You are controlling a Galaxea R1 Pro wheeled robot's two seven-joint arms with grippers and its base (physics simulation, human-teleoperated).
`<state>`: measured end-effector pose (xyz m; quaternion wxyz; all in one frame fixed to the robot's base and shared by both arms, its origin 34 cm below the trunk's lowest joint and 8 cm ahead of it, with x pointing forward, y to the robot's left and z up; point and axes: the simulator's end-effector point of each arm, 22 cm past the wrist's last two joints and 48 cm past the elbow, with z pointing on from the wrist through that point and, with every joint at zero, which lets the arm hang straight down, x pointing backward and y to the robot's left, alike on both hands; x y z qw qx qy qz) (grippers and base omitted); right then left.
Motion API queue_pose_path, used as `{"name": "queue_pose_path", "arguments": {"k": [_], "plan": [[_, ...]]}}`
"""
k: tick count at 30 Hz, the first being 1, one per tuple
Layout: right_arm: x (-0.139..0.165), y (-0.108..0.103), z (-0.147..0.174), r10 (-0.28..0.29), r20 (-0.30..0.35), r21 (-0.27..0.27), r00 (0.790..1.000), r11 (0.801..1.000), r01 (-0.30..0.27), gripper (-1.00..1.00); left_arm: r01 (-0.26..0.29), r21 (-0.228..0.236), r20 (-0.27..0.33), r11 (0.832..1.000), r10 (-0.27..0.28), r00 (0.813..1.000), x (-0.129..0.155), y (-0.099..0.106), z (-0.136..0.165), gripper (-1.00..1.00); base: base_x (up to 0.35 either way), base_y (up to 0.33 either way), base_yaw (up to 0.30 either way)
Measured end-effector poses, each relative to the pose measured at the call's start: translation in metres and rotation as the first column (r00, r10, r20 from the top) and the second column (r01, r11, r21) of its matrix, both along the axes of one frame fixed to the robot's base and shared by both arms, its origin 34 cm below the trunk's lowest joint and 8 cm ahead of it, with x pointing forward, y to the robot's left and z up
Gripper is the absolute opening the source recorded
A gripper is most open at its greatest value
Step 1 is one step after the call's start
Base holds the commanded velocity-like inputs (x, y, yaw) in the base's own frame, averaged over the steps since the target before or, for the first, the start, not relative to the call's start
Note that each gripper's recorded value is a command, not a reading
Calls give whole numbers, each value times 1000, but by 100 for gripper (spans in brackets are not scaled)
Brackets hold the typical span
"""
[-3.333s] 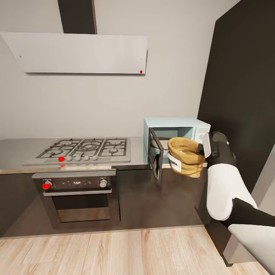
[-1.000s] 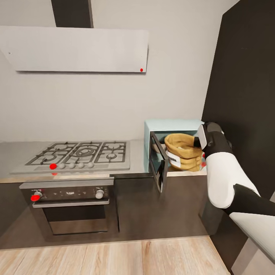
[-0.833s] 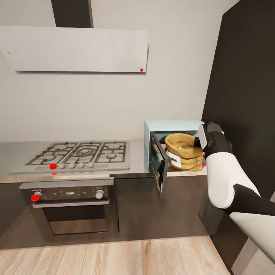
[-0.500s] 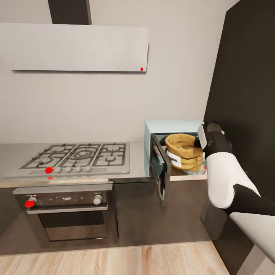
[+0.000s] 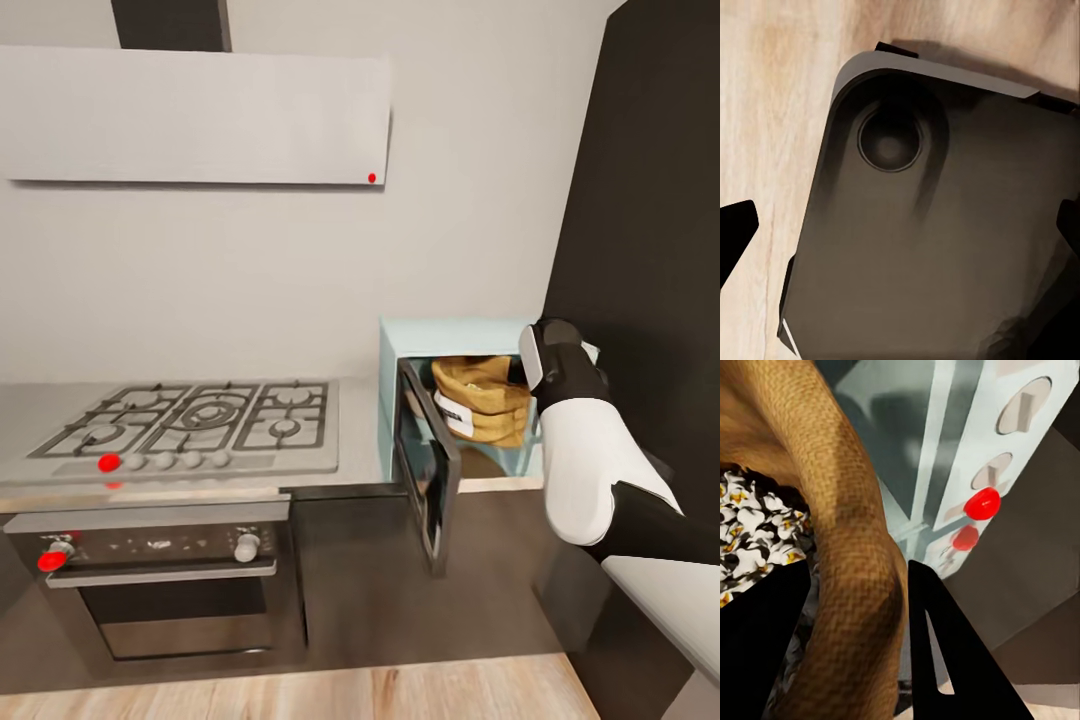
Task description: In the kitchen, take the popcorn bag from the countertop, put it into the microwave, and heat it until the popcorn is cooked so the cooked popcorn ends up inside the bag.
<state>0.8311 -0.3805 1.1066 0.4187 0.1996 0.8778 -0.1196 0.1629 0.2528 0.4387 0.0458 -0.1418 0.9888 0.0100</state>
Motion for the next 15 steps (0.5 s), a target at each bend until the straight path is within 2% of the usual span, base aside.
{"name": "queue_pose_path", "arguments": {"k": [15], "plan": [[-1, -2, -2, -3, -9, -11, 1000, 1000, 3, -100, 0, 0, 0, 1000, 0, 1000, 0, 0, 0, 100, 216, 0, 0]]}}
